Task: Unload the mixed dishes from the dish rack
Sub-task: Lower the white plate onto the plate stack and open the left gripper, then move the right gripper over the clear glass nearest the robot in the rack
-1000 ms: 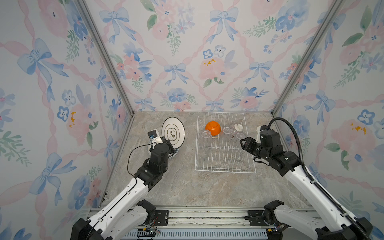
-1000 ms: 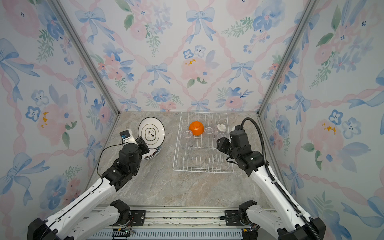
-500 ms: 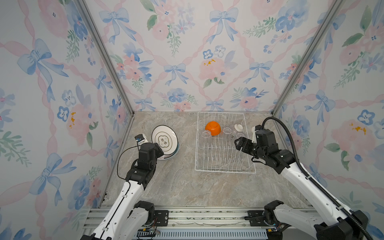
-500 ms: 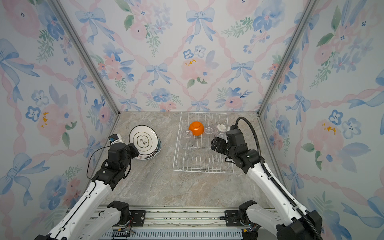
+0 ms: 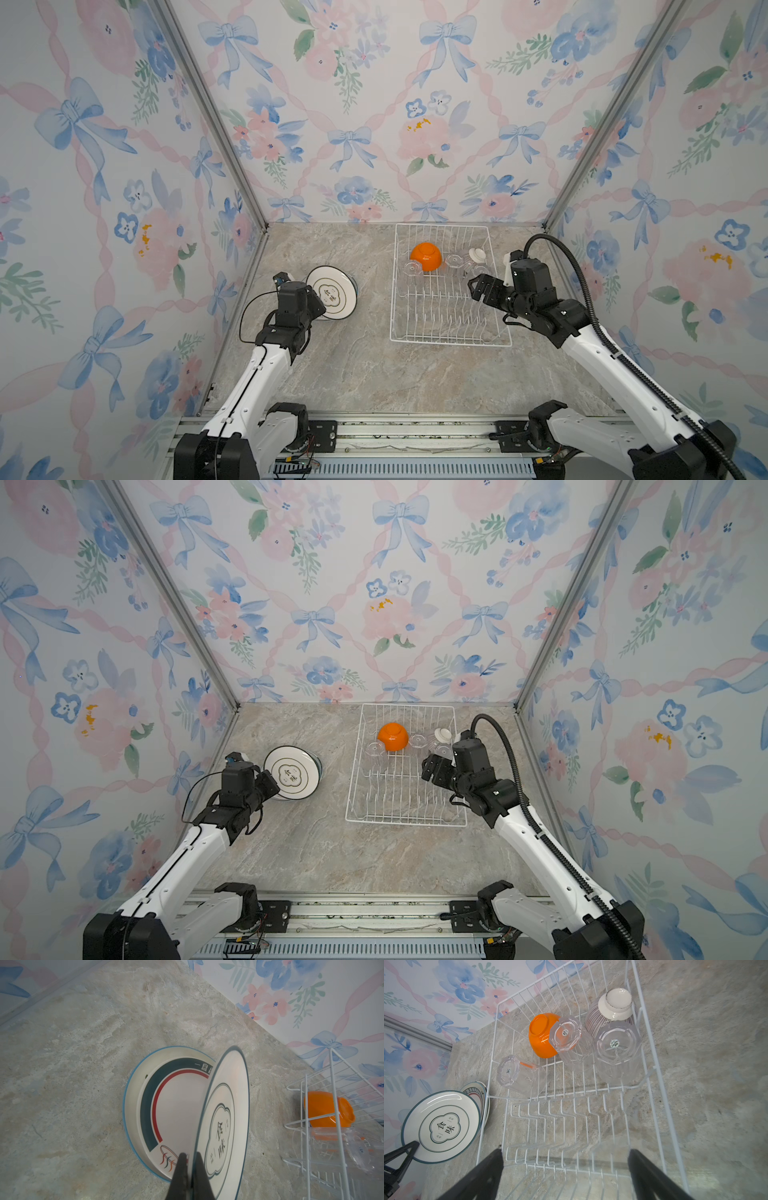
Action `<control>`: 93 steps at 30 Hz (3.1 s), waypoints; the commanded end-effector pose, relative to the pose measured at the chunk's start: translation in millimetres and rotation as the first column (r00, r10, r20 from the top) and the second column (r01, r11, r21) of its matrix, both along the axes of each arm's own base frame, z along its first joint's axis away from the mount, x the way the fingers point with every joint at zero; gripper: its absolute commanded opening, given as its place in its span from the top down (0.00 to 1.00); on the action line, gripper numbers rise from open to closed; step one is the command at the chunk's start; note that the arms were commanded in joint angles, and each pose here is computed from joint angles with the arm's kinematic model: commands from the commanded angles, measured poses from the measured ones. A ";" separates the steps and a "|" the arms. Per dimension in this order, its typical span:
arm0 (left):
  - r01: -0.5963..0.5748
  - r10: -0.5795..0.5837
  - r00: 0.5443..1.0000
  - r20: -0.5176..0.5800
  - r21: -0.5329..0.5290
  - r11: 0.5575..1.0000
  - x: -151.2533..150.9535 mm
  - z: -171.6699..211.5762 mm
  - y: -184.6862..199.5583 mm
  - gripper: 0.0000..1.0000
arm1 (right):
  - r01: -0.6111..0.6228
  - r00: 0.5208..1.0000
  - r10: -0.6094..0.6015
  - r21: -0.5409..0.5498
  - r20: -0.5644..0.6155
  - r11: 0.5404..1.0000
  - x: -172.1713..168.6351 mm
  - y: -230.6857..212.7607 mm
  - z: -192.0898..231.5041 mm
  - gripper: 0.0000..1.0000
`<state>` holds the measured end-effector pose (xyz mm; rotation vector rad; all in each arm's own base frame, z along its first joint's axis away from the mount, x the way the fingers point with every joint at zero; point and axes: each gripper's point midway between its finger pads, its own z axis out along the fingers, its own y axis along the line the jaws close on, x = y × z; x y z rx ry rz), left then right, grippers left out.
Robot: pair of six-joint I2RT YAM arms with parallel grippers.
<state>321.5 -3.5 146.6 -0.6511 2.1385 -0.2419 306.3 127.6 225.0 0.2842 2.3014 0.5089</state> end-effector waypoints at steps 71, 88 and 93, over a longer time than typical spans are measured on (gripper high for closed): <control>0.387 -0.372 0.887 0.275 -0.001 0.922 -7.1 94.4 -80.8 0.02 | -0.207 0.971 0.185 -0.144 -0.153 0.968 -26.4 60.3 -17.6 0.06; 0.471 -0.449 0.853 0.267 -0.023 0.882 -15.3 93.5 -113.2 0.02 | -0.346 0.931 0.276 -0.342 -0.237 0.874 69.3 138.8 -50.1 0.16; 0.479 -0.459 0.845 0.275 -0.007 0.878 -14.2 100.2 -120.9 0.02 | -0.364 0.927 0.307 -0.319 -0.216 0.875 88.7 155.3 -59.7 0.22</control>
